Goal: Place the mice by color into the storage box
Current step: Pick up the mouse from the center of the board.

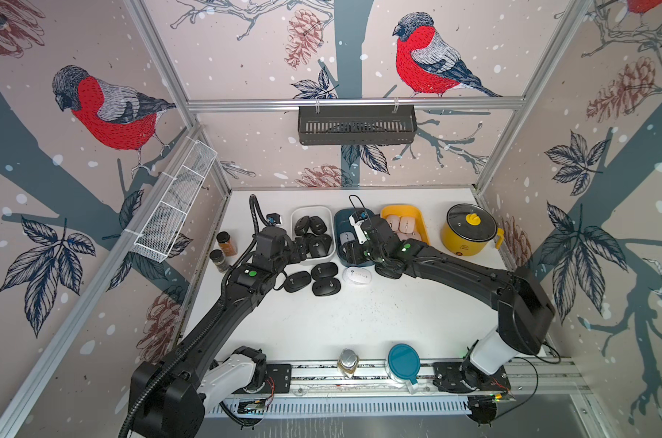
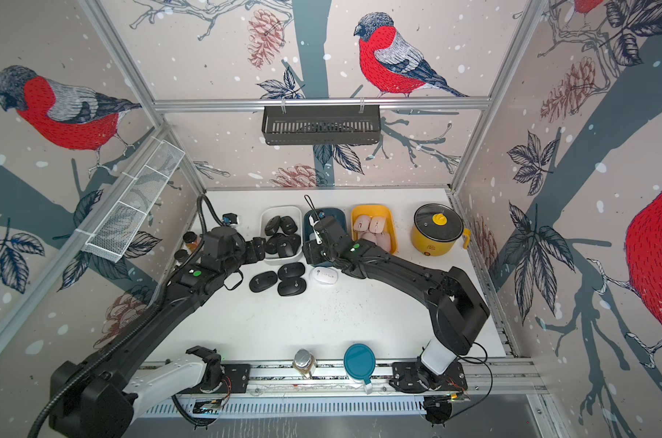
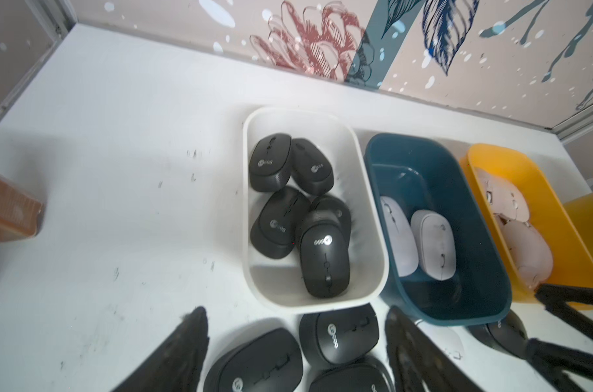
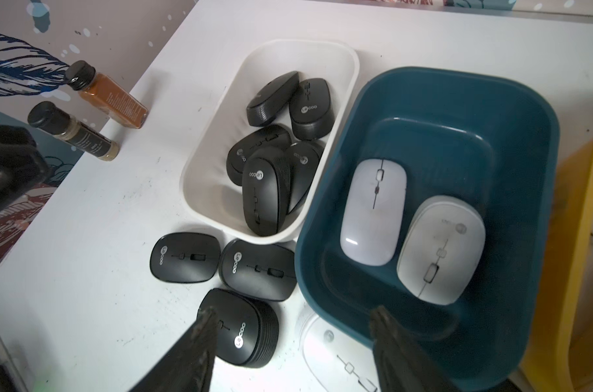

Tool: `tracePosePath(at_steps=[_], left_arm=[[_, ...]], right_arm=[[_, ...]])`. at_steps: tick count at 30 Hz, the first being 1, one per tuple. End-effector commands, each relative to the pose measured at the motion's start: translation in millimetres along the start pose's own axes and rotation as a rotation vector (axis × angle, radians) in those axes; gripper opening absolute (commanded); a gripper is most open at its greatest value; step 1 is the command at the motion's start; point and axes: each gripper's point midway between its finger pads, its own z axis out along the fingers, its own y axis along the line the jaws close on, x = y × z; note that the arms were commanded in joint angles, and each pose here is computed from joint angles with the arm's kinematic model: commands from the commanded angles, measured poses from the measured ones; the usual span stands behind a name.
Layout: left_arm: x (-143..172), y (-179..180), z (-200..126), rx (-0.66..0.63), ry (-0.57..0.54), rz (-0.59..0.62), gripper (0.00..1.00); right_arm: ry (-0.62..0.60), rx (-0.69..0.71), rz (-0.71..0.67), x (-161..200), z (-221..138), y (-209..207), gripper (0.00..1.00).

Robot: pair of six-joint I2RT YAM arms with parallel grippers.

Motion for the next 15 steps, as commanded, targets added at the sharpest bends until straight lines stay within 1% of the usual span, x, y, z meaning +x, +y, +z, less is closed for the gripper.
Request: tracePosePath(at_steps=[1,5,8,11,13,15], left_arm=[[25,14,-3,-0.041,0.045,-0.045,0.81],[43,25,-1,-0.056,0.033,-0.065,0.81],[53,26,4,-0.047,0.043,-0.054,0.79],[61,22,11,-0.025,0.078,-0.014,0.78],[69,27,18,-0.056,0.115,-0.040,0.78],[79,32,24,-0.085,0.155,-0.025,0.76]], right_arm=[[-0.049,-0.066,0.018,-6,-7,6,0.72],[-0.059,-0.090,0.031,-4,-10,3,0.72],[-0.065,-0.123,0.035,-5,-11,6,0.72],[-0.068,-0.142,0.033,-7,-12,8,0.72],[-0.066,-0.157,0.032,-6,-13,8,0.71],[-0.064,-0.173,0.036,-5,-14,8,0.71]])
